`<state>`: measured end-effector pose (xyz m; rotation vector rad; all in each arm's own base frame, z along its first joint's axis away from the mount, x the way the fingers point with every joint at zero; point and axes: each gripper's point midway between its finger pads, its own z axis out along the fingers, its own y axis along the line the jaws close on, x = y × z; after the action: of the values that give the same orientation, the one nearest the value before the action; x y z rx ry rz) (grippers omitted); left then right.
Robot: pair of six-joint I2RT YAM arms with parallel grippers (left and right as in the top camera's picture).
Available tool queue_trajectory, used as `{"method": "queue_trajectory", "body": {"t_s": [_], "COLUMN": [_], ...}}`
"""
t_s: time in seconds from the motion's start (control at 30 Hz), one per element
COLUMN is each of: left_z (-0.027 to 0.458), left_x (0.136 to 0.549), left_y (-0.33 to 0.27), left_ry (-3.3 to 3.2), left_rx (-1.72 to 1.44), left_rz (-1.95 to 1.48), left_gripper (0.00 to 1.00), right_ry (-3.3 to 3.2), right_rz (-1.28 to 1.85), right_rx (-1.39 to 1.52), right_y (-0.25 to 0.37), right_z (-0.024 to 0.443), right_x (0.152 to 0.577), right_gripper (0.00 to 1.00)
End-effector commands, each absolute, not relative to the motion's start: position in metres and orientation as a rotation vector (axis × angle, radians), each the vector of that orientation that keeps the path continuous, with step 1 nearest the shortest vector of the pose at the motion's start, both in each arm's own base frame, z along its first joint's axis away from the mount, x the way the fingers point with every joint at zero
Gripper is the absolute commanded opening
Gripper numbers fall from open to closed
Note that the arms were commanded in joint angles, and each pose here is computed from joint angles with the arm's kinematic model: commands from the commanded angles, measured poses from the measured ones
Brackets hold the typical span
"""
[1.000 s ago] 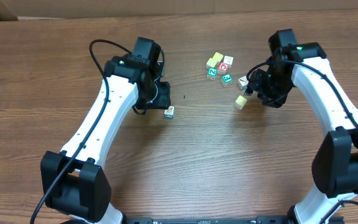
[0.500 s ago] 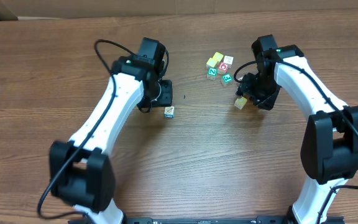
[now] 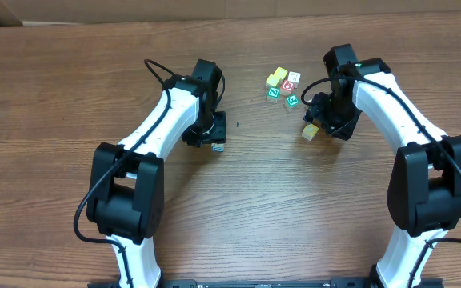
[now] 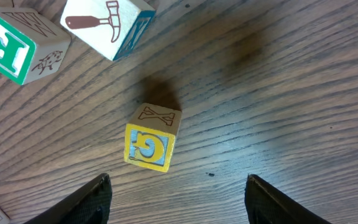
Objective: Flip 3 blocks
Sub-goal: 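Lower both grippers and grasp the leaf block and yellow block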
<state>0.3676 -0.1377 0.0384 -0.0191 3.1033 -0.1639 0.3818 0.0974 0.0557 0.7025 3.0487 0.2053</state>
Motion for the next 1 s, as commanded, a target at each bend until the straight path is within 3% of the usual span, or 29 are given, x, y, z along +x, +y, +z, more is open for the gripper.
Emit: {"method": "queue_trajectory", "body": {"t_s": [0.0, 0.17, 0.37, 0.7, 0.97], "left_z": [0.031, 0.031, 0.028, 0.028, 0.028], "left_x": [0.366, 0.366, 0.368, 0.370, 0.370], "left_y": [-0.144, -0.152, -0.140, -0.150, -0.152], "left_ry": [3.110, 3.085, 3.067, 3.057, 3.052], "left_rx": [0.044, 0.210, 0.224, 0.226, 0.228], "left_rz": [-0.156, -0.141, 0.010, -0.061, -0.068], "left_gripper": [0.47, 0.51, 0.51, 0.52, 0.53], "right_ry": [3.037, 3.038, 3.041, 2.992, 2.958], "right_rz": [0.195, 0.195, 0.199, 0.156, 0.202], "right_rx": [0.710, 0.708, 0.678, 0.775, 0.767], "right_y": [0.098, 0.098, 0.106, 0.107, 0.111], "right_z": [0.056, 0.056, 0.054, 0.024, 0.017], "right_x": [0.386, 0.385, 0.384, 0.379, 0.386], "right_gripper": [0.70, 0.70, 0.70, 0.70, 0.56]}}
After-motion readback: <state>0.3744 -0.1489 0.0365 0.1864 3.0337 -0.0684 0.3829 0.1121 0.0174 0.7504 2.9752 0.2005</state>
